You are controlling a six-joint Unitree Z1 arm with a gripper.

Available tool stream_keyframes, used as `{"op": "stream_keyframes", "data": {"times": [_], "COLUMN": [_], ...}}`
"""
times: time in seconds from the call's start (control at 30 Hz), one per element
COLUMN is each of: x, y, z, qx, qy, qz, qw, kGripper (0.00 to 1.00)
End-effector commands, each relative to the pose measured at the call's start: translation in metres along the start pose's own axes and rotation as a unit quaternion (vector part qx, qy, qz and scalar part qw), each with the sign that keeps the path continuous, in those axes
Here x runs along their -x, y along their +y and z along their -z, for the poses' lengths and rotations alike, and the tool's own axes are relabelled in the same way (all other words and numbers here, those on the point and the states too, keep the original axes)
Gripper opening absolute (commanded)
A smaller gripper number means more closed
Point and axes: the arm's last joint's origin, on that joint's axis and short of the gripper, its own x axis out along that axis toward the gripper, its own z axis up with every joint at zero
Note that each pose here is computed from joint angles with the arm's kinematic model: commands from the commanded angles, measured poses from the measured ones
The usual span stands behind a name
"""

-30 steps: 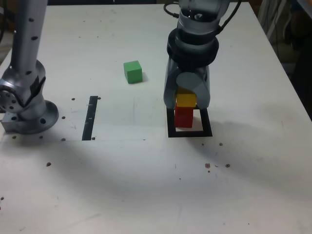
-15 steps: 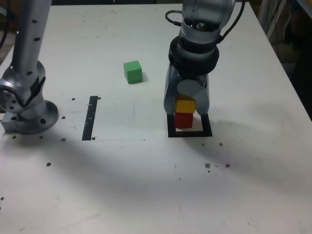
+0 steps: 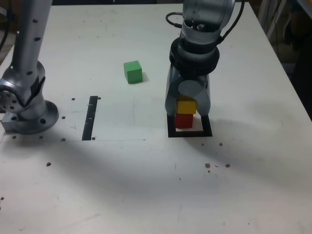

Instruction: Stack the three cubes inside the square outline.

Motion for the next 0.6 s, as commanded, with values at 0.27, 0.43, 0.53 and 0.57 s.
{"op": "stream_keyframes", "data": {"times": [0.27, 0.43, 0.53, 0.57], "x": [0.01, 0.025, 0.042, 0.047], "y": [0.002, 0.006, 0.014, 0.018], "z": [0.01, 0.025, 0.046, 0.055], "qx": [-0.002, 0.001, 0.002, 0.002], "qy": [-0.006, -0.008, -0.014, -0.017], "qz": [0.004, -0.009, -0.027, -0.032], "qw": [1.0, 0.9999, 0.9995, 0.9993], "kGripper": [0.92, 0.98, 0.99, 0.99]}}
